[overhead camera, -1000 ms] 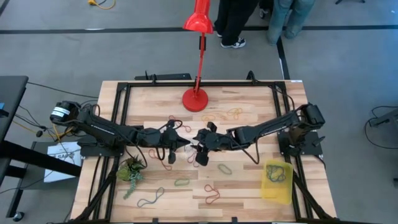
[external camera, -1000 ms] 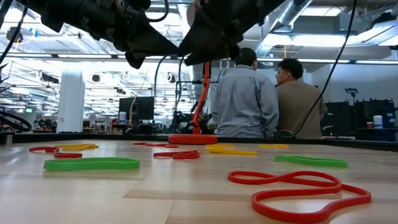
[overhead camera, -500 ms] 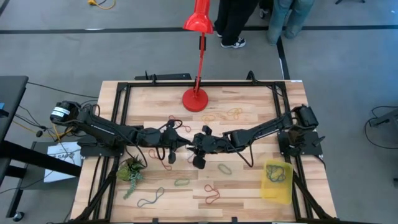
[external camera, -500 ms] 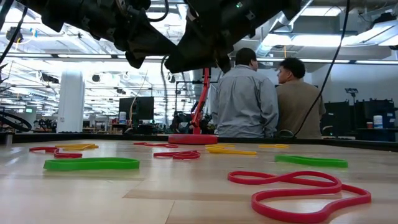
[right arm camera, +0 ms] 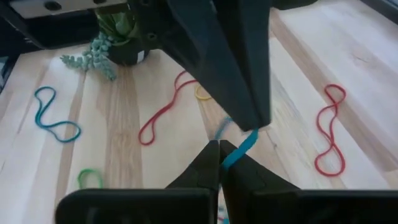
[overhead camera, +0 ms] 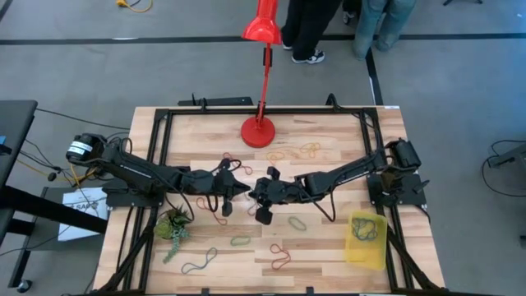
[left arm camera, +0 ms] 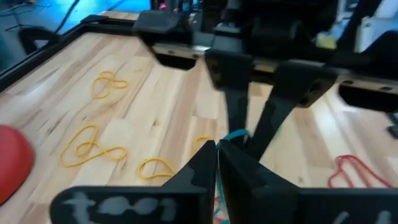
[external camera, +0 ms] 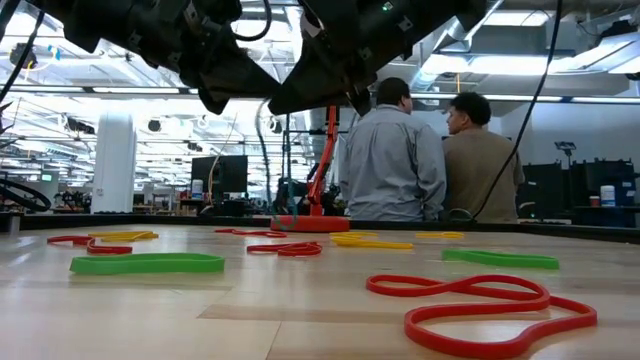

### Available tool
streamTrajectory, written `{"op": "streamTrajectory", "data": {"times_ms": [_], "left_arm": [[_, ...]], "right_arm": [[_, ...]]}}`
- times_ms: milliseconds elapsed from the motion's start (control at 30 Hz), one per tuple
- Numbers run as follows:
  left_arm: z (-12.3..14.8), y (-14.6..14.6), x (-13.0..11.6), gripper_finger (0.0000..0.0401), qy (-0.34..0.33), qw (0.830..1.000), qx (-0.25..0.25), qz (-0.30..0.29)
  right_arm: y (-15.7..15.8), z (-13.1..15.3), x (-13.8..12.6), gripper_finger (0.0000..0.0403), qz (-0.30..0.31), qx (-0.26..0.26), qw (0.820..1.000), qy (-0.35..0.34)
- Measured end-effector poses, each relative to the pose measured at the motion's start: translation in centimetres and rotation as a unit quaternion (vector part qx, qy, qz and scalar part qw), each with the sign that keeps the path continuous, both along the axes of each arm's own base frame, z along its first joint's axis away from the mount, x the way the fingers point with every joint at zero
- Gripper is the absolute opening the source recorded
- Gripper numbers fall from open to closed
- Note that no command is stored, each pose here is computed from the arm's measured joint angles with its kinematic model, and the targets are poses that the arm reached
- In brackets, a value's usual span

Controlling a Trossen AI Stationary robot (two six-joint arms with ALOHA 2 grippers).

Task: Pick and place rubber bands into bin
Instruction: Put the blue rubber band into the container

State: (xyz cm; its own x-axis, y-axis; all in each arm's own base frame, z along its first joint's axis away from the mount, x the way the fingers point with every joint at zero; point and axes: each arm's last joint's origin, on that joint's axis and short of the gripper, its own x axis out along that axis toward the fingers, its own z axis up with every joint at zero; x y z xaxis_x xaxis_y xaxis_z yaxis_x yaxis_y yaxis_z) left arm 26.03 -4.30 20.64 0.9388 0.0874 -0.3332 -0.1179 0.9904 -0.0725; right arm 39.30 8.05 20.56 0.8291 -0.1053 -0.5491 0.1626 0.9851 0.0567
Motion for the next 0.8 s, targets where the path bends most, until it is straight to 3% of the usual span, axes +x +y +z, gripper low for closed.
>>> {"op": "streamTrajectory", "data": {"times_ms": [400, 600, 700, 800], "left_arm": [[-0.6, 0.4, -0.3, 0.0082, 0.031, 0.998, 0.012, 0.056], [-0.7, 0.5, -0.3, 0.0087, 0.032, 0.997, 0.014, 0.064], [-0.7, 0.5, -0.3, 0.0087, 0.032, 0.997, 0.011, 0.065], [-0.7, 0.4, -0.3, 0.0087, 0.034, 0.997, 0.004, 0.063]], "right_arm": [[0.2, -0.7, -1.4, 0.0001, -0.045, 0.023, 0.996, 0.072], [1.4, 4.0, -3.1, 0.0001, -0.052, -0.001, 0.997, 0.063], [2.1, 6.7, -5.4, 0.0, -0.075, -0.015, 0.993, 0.087], [2.9, 8.2, -8.5, 0.0, -0.106, 0.016, 0.986, 0.131]]}}
